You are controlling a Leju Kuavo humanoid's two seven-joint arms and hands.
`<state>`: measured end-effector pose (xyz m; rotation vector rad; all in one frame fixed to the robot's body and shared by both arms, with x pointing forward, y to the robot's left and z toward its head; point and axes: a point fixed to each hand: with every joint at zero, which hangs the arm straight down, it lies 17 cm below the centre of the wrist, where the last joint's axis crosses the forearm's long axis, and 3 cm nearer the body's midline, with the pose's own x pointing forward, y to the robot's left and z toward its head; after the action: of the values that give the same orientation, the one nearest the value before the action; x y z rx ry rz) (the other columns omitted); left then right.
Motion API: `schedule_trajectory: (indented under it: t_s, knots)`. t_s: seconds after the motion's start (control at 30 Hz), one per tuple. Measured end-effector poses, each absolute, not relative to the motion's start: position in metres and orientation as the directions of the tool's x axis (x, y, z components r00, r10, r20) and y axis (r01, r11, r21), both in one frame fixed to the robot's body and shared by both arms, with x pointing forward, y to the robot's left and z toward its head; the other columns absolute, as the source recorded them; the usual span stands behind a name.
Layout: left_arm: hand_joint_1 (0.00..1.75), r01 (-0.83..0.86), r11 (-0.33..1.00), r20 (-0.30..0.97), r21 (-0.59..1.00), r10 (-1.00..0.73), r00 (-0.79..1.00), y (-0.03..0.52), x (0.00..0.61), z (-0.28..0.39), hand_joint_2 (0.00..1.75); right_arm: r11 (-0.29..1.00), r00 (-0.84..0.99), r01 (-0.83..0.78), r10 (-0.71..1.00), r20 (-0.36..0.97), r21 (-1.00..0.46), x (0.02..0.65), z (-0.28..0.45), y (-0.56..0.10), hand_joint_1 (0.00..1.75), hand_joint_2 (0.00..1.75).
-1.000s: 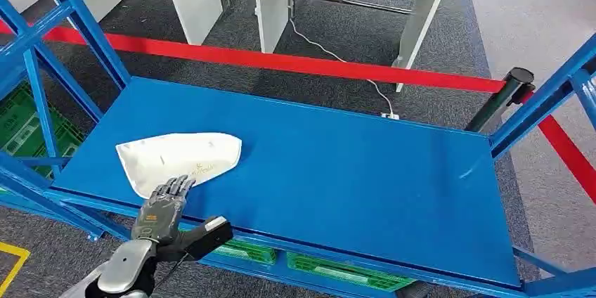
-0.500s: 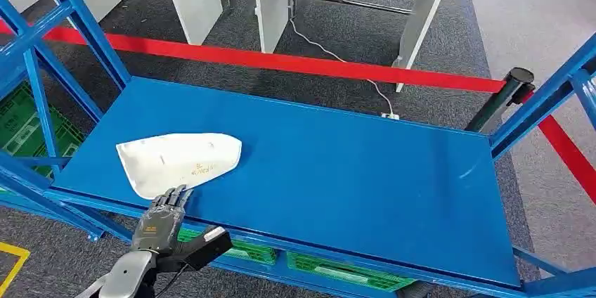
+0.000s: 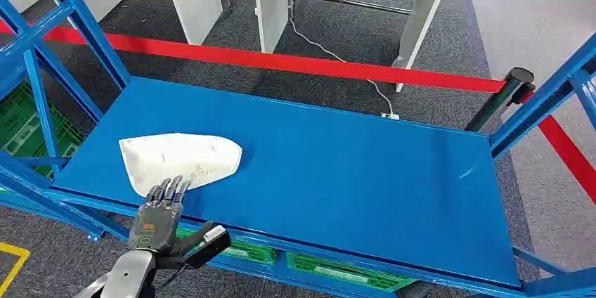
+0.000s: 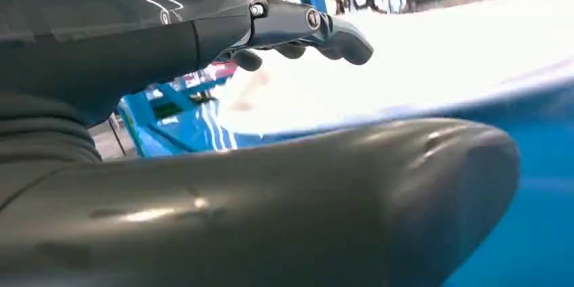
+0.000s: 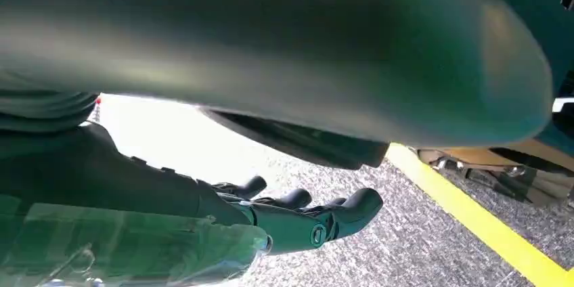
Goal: Take the parts from the cabinet and place them on the table.
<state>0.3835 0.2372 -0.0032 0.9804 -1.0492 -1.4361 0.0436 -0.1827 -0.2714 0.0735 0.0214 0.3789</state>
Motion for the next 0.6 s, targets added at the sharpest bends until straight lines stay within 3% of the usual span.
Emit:
schedule_trajectory:
  t_s: [0.6]
  knots:
    - [0.0,0.196,-0.013,0.009,0.98,-0.994,-0.11,0.225,0.416,0.035,0.0,0.927,0.929,-0.369,0.37,-0.001,0.073,0.045,-0.271,-0.183,0.0,0.0]
